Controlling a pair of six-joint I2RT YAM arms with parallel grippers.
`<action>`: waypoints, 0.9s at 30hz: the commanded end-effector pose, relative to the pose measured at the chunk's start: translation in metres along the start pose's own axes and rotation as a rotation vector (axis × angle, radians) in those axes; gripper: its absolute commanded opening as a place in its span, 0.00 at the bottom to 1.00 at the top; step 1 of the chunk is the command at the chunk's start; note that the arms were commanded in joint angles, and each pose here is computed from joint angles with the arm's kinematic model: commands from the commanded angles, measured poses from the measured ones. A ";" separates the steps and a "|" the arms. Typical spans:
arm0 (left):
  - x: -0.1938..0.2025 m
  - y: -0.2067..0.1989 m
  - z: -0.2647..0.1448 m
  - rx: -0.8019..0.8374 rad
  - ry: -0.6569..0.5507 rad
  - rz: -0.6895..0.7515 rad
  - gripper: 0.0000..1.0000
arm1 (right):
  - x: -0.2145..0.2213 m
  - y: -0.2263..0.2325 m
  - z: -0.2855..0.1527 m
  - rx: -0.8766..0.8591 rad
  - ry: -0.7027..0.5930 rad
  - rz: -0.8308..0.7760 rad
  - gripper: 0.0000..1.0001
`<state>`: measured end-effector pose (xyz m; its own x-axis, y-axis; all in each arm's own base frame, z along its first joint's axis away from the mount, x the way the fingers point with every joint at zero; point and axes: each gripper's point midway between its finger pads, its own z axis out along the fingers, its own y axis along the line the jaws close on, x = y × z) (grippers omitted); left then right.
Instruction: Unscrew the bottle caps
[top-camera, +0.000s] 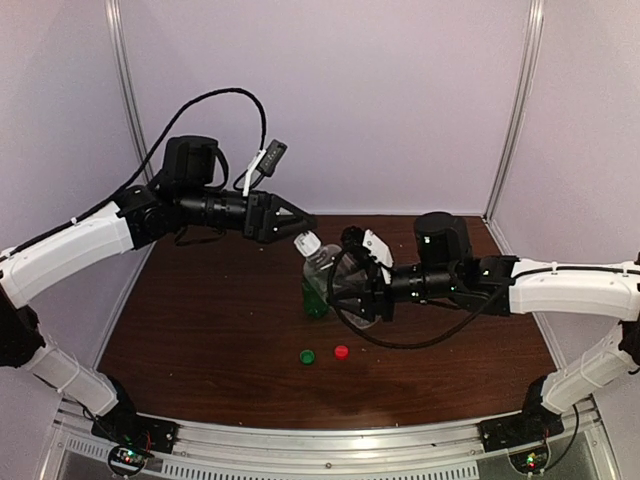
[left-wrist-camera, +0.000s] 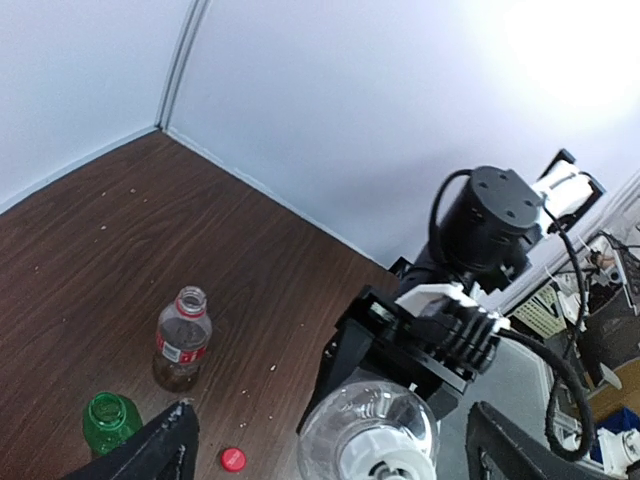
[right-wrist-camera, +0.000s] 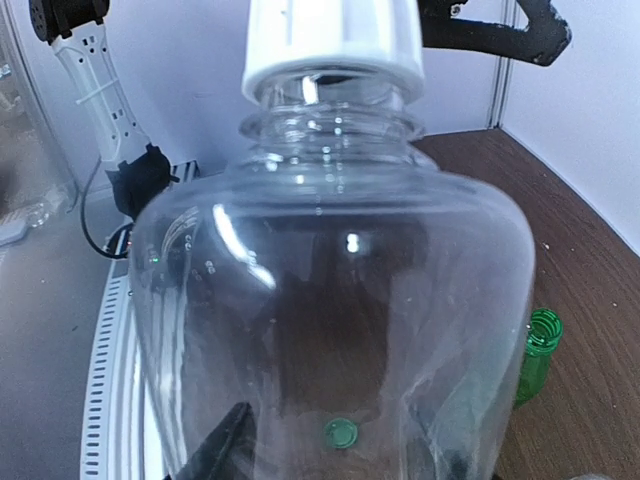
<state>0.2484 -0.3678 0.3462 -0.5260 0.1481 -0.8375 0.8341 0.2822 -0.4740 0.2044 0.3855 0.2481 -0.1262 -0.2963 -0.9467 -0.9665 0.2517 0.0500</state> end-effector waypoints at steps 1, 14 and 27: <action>-0.008 -0.047 -0.015 0.243 -0.069 0.223 0.94 | -0.024 0.025 -0.012 -0.183 -0.093 0.032 0.46; -0.012 -0.067 -0.014 0.400 -0.120 0.334 0.69 | -0.044 0.039 -0.019 -0.373 -0.173 0.119 0.47; -0.011 -0.067 -0.005 0.433 -0.097 0.285 0.39 | -0.045 0.029 -0.015 -0.328 -0.177 0.140 0.47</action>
<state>0.1987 -0.3802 0.3742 -0.2986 0.1023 -0.9489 0.9396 -0.1427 -0.3110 0.1727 0.3913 0.2887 -0.2639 -0.1425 -0.9540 -0.9606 -0.0504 0.2733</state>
